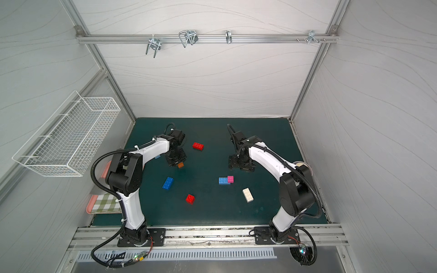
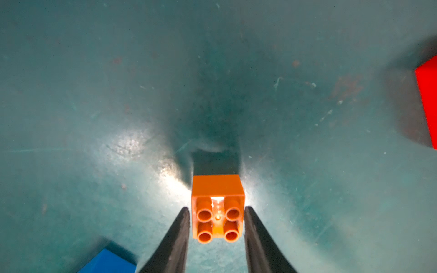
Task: Assemble a carrot with lego
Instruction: Pick up the lego brick from the center of the board, then assemble the lego brick with the lego brick.
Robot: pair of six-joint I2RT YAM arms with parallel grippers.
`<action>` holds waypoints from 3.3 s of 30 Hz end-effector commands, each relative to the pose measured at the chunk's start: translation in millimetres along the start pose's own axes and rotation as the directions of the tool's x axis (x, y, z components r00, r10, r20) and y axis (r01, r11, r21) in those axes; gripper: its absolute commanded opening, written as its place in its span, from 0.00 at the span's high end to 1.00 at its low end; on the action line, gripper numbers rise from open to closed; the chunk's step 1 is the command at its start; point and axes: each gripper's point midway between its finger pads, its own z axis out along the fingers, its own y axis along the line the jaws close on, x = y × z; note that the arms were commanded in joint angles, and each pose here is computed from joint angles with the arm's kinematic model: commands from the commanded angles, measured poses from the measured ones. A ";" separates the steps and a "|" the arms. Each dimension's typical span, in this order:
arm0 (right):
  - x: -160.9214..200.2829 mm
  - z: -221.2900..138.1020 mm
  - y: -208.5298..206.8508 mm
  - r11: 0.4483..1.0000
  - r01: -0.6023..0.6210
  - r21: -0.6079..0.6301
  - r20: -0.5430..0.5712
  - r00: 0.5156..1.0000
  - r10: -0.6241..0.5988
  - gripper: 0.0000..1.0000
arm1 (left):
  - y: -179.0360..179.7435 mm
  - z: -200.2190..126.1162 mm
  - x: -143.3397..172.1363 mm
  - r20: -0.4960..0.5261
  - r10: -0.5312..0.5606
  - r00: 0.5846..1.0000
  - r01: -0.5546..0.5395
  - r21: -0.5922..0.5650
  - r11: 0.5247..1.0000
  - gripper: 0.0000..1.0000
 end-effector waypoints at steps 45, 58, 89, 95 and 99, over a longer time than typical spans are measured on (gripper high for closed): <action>34.3 7.5 -40.3 0.971 -0.188 -0.147 -0.014 0.982 0.188 0.05 | -120.3 -69.0 192.8 -0.054 0.426 0.903 -0.413 0.163 0.896 0.78; 30.6 7.7 -58.1 0.958 -0.228 -0.172 -0.014 0.973 0.229 0.02 | -149.3 -53.3 201.6 -0.058 0.448 0.892 -0.434 0.164 0.886 0.80; 29.4 2.5 -64.2 0.959 -0.229 -0.170 -0.005 0.973 0.231 0.01 | -136.0 -20.2 221.1 -0.112 0.490 0.865 -0.484 0.078 0.872 0.86; 28.4 -0.1 -64.6 0.961 -0.221 -0.166 0.001 0.975 0.224 0.01 | -134.1 -23.0 219.9 -0.106 0.500 0.859 -0.494 0.079 0.866 0.86; 28.8 0.3 -64.7 0.961 -0.221 -0.164 -0.002 0.975 0.224 0.01 | -135.7 -26.5 220.2 -0.111 0.506 0.856 -0.499 0.083 0.863 0.87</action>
